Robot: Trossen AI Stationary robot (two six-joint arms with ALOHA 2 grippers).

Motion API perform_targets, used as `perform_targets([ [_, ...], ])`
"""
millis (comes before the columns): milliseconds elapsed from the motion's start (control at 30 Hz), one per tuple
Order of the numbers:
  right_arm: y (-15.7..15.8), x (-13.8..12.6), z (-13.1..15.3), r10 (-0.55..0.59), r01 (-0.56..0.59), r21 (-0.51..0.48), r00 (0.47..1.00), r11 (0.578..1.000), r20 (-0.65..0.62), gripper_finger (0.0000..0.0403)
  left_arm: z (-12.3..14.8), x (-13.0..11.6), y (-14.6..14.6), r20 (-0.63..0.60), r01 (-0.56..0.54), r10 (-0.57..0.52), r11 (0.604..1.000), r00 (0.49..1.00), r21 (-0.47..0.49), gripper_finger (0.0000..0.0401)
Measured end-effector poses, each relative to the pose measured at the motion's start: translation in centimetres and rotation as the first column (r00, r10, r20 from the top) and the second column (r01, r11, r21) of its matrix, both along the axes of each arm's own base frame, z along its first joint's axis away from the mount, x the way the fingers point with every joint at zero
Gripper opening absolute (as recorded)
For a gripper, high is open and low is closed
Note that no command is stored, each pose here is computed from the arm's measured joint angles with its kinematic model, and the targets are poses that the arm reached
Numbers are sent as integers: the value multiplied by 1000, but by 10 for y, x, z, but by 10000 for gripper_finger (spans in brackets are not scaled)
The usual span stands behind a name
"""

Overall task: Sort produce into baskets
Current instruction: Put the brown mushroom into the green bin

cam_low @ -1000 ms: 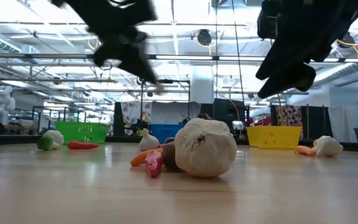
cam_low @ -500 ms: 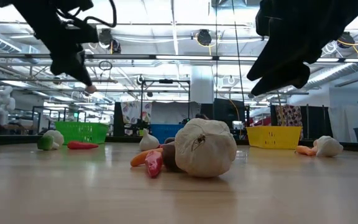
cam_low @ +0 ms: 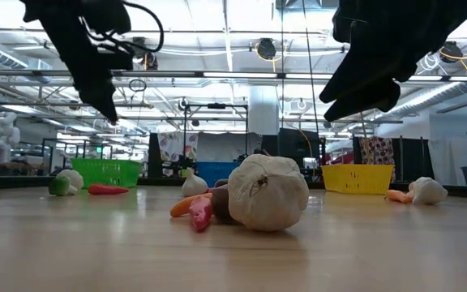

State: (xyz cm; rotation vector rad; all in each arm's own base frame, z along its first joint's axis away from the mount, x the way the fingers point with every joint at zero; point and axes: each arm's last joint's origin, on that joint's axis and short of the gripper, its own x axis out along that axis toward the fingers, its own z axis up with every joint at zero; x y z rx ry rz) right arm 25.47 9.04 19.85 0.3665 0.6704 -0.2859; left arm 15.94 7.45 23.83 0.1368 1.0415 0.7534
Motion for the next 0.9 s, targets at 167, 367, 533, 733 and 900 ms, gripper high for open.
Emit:
perform_targets([
  [167,0,1,1,16,-16,-16,1000,1000,4,242,0,-4,10,0,-13,13,1000,1000,-29,133],
  [367,-2,2,1,13,-13,-16,1000,1000,7,242,1,-5,11,40,13,-11,998,999,-68,150],
  [533,-2,3,2,-23,22,37,1000,999,19,242,8,5,-2,279,252,-180,935,943,-249,150],
  [733,2,8,13,1,-6,139,999,990,36,242,17,26,-34,579,650,-397,686,712,-327,151],
  [900,5,8,16,-2,-5,151,999,989,47,242,18,33,-76,650,753,-414,512,637,-412,151],
])
